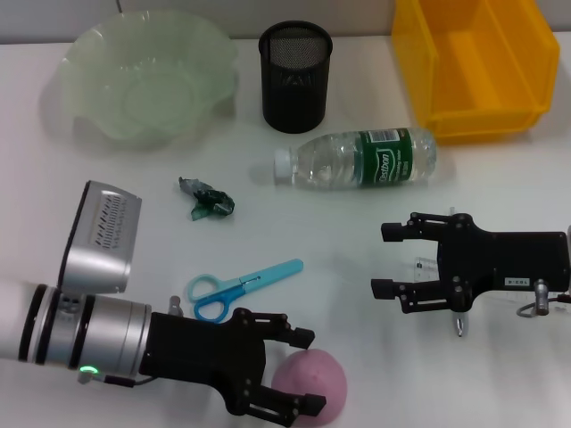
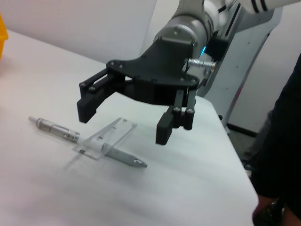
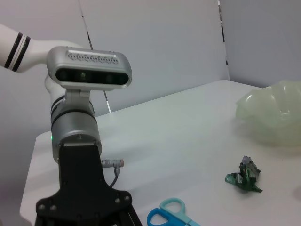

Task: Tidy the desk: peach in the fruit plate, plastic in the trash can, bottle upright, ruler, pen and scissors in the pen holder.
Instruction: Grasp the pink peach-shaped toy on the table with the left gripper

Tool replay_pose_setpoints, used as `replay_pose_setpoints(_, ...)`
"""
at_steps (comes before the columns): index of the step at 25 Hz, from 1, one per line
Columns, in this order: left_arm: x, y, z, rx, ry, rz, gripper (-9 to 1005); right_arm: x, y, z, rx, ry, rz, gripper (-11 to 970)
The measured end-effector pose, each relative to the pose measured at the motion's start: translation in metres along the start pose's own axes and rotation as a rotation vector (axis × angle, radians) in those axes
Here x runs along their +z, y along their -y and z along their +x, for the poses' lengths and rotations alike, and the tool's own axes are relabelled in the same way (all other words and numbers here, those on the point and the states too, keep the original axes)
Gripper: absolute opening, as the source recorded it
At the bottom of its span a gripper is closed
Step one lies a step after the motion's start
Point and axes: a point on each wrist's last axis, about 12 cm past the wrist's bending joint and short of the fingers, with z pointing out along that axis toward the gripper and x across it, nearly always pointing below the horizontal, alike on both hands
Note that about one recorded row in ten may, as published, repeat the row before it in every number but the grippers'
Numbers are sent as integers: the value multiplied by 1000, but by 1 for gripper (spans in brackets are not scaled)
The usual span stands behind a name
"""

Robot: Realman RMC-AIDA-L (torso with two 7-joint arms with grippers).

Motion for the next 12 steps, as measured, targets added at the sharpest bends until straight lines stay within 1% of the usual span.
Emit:
replay_pose_setpoints(5, 1, -1, 5, -2, -27, -24, 846, 1, 0, 0, 0, 0, -2, 828)
replay_pose_setpoints(12, 2, -2, 6, -2, -30, -28, 847, 1, 0, 0, 1, 0, -2, 829)
